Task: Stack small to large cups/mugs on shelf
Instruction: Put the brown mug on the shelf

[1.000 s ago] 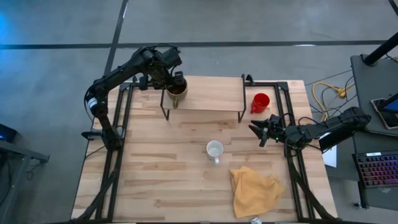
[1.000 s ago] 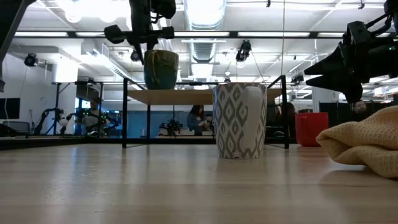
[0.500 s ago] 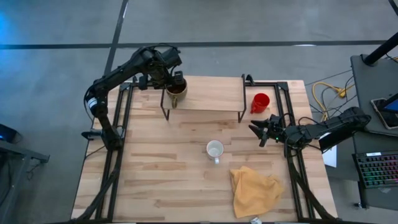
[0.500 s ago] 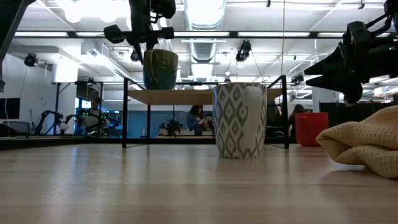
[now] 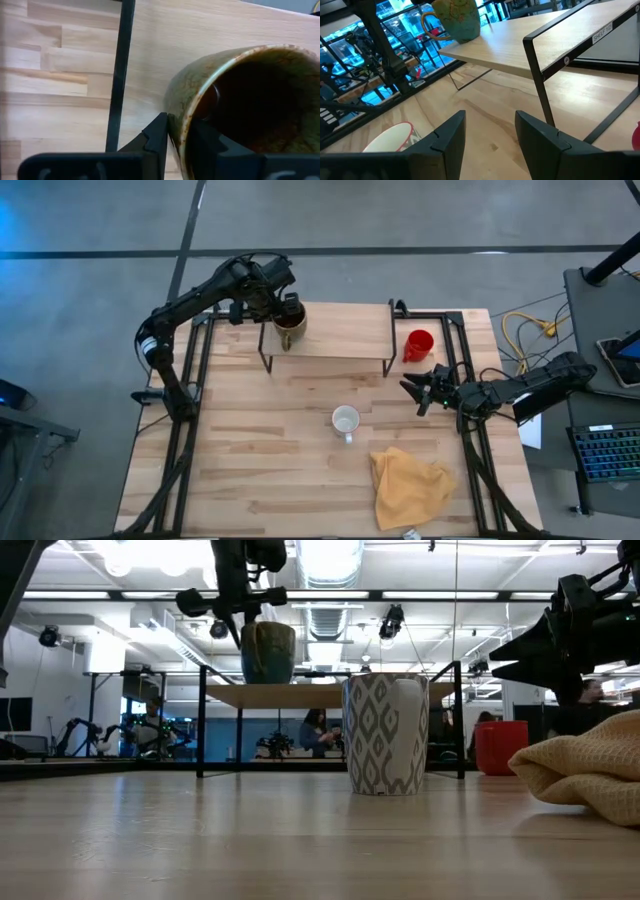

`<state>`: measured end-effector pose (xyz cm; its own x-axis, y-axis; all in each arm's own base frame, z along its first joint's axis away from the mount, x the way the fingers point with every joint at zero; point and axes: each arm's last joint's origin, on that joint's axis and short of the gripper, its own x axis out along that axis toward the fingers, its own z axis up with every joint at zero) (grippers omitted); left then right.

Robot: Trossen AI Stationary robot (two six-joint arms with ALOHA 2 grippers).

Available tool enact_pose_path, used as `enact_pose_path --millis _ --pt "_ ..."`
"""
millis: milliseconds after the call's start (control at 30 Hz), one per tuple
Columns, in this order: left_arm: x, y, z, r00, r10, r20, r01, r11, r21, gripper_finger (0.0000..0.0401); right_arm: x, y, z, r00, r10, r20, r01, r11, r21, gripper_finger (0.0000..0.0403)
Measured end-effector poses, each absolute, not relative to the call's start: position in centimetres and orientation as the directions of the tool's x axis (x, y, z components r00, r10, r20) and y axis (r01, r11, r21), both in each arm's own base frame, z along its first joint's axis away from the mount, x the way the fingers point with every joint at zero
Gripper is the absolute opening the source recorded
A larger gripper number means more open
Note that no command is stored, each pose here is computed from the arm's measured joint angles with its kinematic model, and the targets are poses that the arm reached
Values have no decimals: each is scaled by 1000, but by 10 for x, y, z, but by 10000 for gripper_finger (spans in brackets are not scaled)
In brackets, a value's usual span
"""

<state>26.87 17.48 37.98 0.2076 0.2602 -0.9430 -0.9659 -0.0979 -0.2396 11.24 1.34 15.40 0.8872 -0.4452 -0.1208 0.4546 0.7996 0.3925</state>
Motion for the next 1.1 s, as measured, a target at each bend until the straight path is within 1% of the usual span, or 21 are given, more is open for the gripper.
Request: enact_pose_path --millis 200,433,533,833,967,1100 --pt "266 173 379 191 242 -951 -973 -81 -216 46 112 13 154 887 -445 -121 454 800 392 164" --pt "266 171 382 210 250 -945 -971 -61 -232 48 112 13 154 887 -445 -122 455 800 392 164" --pt "266 171 384 224 265 -938 -967 -60 -248 61 112 13 154 887 -445 -121 455 800 392 164" --pt "265 170 384 217 253 -943 -969 -61 -240 121 112 13 153 886 -446 -128 459 801 385 164" --pt "261 167 392 250 256 -934 -963 -36 -267 137 112 13 153 886 -446 -130 460 801 384 164" --pt "247 158 407 292 282 -914 -952 -5 -306 144 112 13 153 886 -446 -130 459 801 384 164"
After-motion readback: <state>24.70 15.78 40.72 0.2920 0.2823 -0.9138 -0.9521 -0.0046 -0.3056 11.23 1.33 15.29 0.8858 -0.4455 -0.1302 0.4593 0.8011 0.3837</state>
